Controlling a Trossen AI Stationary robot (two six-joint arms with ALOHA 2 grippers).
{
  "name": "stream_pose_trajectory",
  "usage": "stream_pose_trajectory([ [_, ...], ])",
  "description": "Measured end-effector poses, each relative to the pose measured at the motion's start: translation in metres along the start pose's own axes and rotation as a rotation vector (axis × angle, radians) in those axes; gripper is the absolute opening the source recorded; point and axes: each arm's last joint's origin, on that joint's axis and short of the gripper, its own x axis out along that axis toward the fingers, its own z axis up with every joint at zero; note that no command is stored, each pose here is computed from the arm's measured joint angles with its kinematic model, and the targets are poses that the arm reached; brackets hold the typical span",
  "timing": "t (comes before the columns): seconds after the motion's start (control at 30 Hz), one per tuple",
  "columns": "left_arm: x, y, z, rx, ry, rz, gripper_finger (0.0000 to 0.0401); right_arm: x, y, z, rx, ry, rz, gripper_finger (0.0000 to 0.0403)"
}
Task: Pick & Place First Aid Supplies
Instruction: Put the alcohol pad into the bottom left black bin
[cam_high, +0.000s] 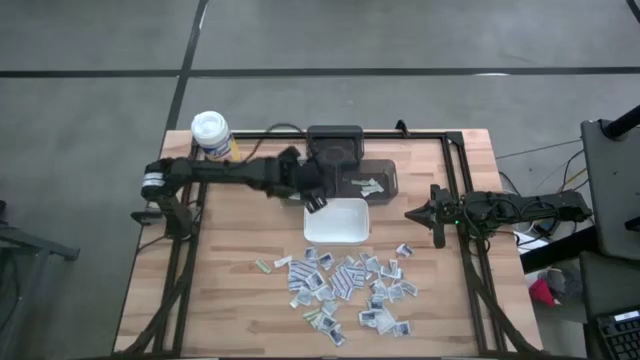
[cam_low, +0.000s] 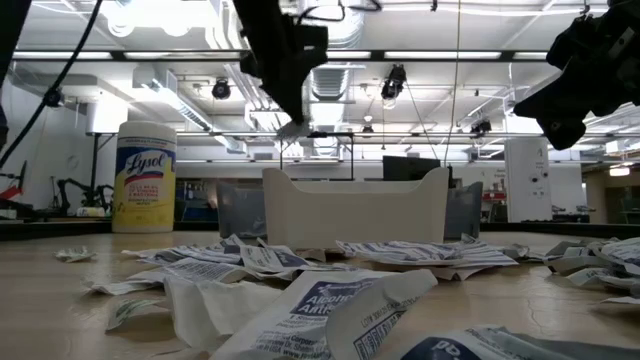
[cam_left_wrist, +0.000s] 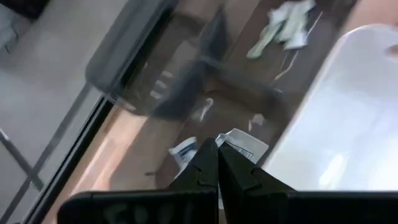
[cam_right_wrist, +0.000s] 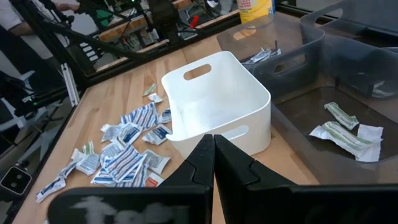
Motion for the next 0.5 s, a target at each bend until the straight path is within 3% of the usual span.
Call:
stream_pose_trajectory([
  [0.27, 0.026, 0.049, 0.006, -0.020, 0.102, -0.070, 0.0000, 0.000, 0.000, 0.000, 0.000, 0.000, 0.000, 0.0008],
  [0.5, 0.042, 0.070, 0.002, -0.015, 0.149, -0.105, 0.0000, 0.000, 0.000, 0.000, 0.000, 0.000, 0.000, 0.0008],
])
